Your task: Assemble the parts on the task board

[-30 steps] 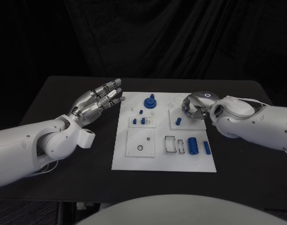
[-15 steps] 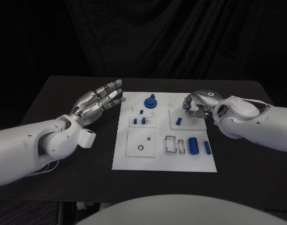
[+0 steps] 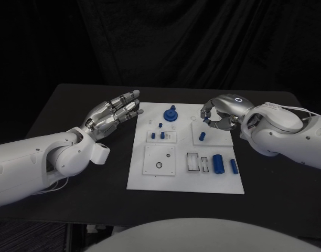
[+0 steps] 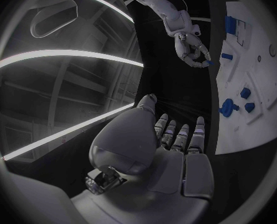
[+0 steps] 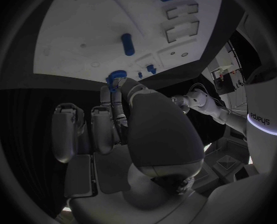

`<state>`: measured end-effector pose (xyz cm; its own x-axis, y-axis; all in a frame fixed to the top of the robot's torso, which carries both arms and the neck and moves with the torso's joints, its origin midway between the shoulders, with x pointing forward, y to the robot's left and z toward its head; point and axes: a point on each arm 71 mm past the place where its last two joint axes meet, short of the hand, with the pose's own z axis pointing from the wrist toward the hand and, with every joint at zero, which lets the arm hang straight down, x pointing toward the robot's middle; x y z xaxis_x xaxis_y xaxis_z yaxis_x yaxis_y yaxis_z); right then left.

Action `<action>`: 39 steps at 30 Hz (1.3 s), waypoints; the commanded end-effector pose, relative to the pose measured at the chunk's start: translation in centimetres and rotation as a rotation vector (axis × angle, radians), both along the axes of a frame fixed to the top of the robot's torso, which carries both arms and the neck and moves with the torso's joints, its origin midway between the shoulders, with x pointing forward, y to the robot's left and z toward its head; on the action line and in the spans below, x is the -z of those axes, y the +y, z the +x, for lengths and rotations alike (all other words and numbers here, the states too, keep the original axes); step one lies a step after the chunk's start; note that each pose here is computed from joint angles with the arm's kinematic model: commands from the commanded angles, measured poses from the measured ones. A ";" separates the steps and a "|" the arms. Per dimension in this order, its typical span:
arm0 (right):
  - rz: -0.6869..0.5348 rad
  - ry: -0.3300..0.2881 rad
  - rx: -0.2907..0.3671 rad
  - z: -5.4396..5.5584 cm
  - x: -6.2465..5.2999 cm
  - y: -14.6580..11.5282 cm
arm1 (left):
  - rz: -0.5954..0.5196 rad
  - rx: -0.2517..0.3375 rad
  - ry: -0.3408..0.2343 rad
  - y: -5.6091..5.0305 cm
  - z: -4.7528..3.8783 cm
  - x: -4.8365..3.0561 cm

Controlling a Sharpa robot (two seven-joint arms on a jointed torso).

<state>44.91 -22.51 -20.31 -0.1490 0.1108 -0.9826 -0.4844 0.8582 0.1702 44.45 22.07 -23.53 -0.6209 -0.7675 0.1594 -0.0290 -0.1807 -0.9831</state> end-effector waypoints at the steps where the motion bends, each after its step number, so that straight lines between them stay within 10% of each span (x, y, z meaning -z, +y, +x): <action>1: -0.030 0.040 -0.038 -1.3 0.0 1.9 | -0.011 -0.006 -0.005 -0.1 -0.03 0.00; 15: -0.056 0.066 -0.254 -4.8 1.7 9.0 | -0.020 -0.005 -0.009 -0.4 -0.15 0.29; 39: -0.065 0.108 -0.300 -5.3 5.4 11.8 | -0.023 0.004 0.030 -0.8 -0.92 1.97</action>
